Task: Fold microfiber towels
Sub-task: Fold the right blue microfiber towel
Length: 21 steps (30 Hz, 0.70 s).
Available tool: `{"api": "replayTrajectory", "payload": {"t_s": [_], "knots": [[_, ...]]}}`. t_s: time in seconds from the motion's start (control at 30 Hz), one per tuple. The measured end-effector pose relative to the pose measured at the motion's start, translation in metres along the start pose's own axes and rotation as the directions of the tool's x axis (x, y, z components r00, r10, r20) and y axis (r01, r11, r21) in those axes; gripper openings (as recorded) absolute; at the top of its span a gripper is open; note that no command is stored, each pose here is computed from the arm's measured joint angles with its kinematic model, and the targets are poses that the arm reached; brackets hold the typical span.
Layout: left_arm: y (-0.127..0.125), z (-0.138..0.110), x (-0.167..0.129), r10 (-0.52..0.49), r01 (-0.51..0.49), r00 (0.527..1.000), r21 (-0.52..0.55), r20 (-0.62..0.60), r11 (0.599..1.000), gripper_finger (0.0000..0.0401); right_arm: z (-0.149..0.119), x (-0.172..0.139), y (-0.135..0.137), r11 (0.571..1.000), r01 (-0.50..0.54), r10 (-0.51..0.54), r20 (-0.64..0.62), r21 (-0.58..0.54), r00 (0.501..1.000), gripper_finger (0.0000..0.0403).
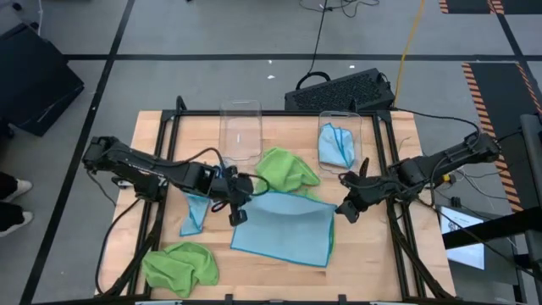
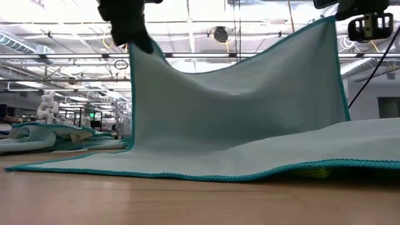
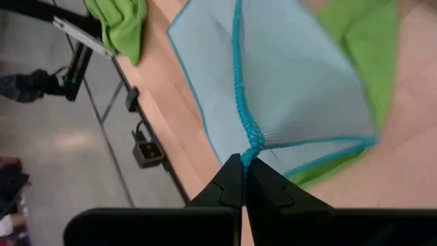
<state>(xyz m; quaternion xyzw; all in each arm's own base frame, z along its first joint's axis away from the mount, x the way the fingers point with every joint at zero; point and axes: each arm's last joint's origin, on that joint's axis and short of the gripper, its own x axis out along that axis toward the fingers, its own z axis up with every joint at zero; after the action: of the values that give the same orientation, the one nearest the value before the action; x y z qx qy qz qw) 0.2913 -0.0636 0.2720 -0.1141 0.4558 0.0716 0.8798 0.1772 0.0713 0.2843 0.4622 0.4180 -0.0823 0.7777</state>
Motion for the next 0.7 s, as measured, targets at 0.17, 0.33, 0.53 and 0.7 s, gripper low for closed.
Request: {"api": "replayTrajectory", "payload": {"t_s": [0.17,0.33,0.53,0.7], "knots": [[-0.012,-0.01,0.001,-0.021,0.021,1.0,0.003,-0.019,1.0,0.0005,-0.008,0.01,0.007,1.0,-0.006,0.006,-0.035,0.012,0.999,0.0],[-0.023,-0.014,-0.001,-0.053,0.053,0.999,0.018,-0.005,0.998,0.0005,-0.016,0.021,0.012,1.0,-0.003,0.004,-0.069,0.014,0.998,0.0],[-0.034,-0.021,-0.002,-0.079,0.079,0.997,0.02,-0.007,0.997,0.0005,-0.027,0.034,0.018,1.0,0.007,-0.007,-0.104,0.001,0.995,0.0],[-0.035,-0.041,0.012,-0.082,0.082,0.996,0.003,-0.031,0.997,0.0005,-0.035,0.043,0.022,1.0,0.009,-0.009,-0.127,0.002,0.992,0.0]]}}
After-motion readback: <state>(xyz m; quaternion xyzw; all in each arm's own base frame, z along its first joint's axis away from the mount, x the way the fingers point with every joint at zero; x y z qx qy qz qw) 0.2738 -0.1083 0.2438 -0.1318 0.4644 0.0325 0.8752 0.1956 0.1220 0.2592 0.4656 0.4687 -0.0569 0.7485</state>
